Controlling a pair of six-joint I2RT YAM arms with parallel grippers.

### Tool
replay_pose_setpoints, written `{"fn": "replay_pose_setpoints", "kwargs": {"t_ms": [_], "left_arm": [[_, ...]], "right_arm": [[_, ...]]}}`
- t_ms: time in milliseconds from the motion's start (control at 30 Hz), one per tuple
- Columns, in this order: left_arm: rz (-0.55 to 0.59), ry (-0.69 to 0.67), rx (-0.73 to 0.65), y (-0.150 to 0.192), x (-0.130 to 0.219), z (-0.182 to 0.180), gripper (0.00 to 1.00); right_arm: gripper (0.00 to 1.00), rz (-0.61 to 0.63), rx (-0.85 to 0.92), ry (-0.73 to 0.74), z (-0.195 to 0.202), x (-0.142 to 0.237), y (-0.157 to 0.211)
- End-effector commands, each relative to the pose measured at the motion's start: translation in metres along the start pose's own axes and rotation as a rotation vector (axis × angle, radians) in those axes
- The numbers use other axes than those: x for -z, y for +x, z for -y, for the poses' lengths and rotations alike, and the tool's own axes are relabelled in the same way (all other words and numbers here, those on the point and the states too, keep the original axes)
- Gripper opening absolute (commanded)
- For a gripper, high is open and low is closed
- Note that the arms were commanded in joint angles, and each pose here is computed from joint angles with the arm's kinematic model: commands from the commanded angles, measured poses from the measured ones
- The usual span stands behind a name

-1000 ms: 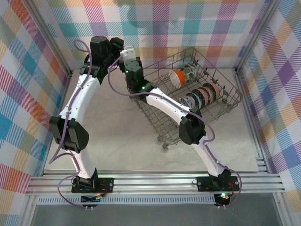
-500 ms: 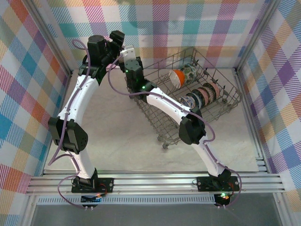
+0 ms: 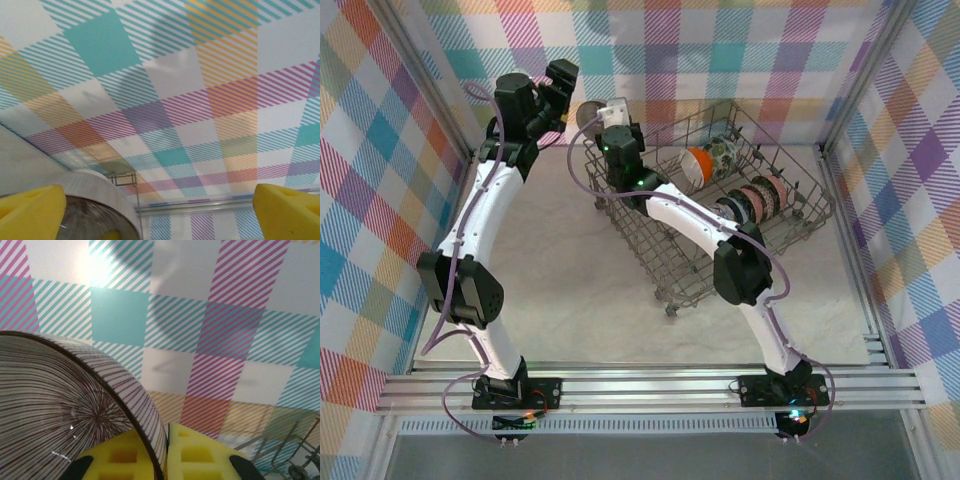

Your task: Load the bowls into the dish rack

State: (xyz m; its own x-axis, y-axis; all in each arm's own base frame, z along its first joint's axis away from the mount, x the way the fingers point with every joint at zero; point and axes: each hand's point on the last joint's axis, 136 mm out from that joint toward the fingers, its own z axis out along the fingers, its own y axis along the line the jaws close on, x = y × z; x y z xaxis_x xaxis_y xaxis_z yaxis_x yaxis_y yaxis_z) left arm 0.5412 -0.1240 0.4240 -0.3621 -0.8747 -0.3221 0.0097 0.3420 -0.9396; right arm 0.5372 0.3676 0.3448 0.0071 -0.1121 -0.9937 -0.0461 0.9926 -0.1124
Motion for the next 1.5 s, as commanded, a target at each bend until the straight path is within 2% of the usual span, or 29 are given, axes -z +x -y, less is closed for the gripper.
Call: {"fn": "replay_pose_setpoints", "kwargs": {"t_ms": [0,200,433,533,667,800,1133,1467], "left_arm": [[0.051,0.074,-0.039,-0.022,0.022,0.02,0.95],[0.067,0.046,-0.057,-0.036,0.024,0.003,0.96],[0.012,-0.058,-0.097,-0.034,0.014,-0.046,0.96],[-0.043,-0.11,-0.127,-0.026,0.006,-0.07,0.95],[-0.124,-0.161,-0.143,-0.013,-0.004,-0.098,0.94],[-0.182,-0.205,-0.153,-0.003,-0.012,-0.12,0.93],[-0.295,-0.234,-0.142,0.018,-0.027,-0.15,0.88],[-0.361,-0.271,-0.131,0.032,-0.027,-0.17,0.83]], "right_arm": [[0.0,0.114,-0.137,0.062,0.045,0.018,-0.068],[0.0,0.093,-0.135,0.124,0.074,0.02,-0.068],[0.0,0.051,-0.086,0.245,0.121,0.028,-0.067],[0.0,-0.049,-0.02,0.307,0.141,0.028,-0.048],[0.0,-0.241,0.056,0.417,0.165,0.03,-0.001],[0.0,-0.349,0.148,0.501,0.179,0.043,0.031],[0.0,-0.492,0.29,0.537,0.176,0.041,0.079],[0.0,-0.523,0.355,0.512,0.159,0.036,0.098]]}}
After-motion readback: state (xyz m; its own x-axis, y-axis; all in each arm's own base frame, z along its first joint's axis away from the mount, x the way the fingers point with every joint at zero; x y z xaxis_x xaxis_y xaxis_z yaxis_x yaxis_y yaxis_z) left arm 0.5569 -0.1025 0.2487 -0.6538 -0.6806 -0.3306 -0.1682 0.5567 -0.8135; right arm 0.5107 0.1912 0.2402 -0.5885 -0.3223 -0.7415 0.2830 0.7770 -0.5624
